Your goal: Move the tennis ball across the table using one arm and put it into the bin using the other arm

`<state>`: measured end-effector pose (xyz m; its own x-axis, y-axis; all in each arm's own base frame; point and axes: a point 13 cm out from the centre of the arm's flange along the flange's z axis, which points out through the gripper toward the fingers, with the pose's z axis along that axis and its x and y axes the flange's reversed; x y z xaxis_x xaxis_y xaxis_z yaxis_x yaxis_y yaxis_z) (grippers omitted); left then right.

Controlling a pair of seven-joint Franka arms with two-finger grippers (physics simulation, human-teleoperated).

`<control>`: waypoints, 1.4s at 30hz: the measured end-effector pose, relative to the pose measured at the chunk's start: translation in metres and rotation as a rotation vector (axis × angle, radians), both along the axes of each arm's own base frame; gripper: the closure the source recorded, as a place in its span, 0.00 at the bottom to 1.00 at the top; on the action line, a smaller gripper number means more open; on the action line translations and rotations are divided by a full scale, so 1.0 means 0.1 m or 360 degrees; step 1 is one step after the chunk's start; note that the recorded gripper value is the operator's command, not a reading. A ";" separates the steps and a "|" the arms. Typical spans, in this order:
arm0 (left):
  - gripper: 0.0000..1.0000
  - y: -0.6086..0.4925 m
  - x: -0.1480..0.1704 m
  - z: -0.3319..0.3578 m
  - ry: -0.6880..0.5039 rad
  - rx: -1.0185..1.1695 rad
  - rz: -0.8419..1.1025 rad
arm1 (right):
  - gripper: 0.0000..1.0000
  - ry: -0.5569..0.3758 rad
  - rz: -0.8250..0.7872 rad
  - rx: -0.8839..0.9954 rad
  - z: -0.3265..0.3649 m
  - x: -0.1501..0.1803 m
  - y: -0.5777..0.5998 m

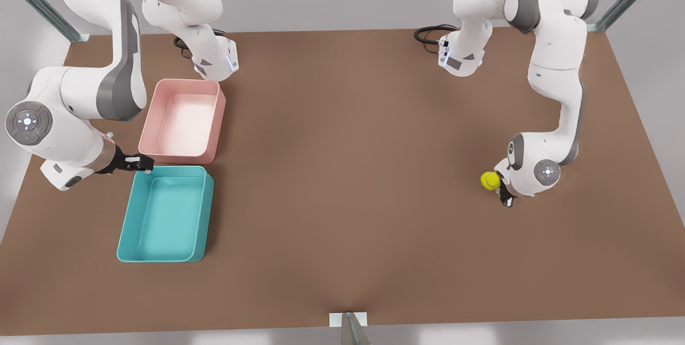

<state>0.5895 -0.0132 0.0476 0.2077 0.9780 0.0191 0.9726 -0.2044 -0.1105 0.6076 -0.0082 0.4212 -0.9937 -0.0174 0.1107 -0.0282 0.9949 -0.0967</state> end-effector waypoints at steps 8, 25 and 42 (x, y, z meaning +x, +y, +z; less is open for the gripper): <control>0.79 -0.12 0.78 1.51 -0.0128 -0.0072 0.0961 | 0.00 0.0021 0.0017 0.0001 -0.05 -0.01 0.02; 0.00 -1.04 0.04 4.06 0.0065 0.0279 0.2212 | 0.00 0.0164 0.0414 0.0206 -1.32 0.02 2.55; 0.00 -1.03 0.03 3.95 0.0057 0.0408 0.2726 | 0.00 0.0066 0.0200 0.0188 -2.61 -2.03 3.58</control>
<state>0.5924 -0.1163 0.4424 -0.9755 0.0441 0.2156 0.0459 0.9989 0.0033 0.4044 0.3499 0.1601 -0.9775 -0.1563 0.1414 -0.1543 0.9877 0.0245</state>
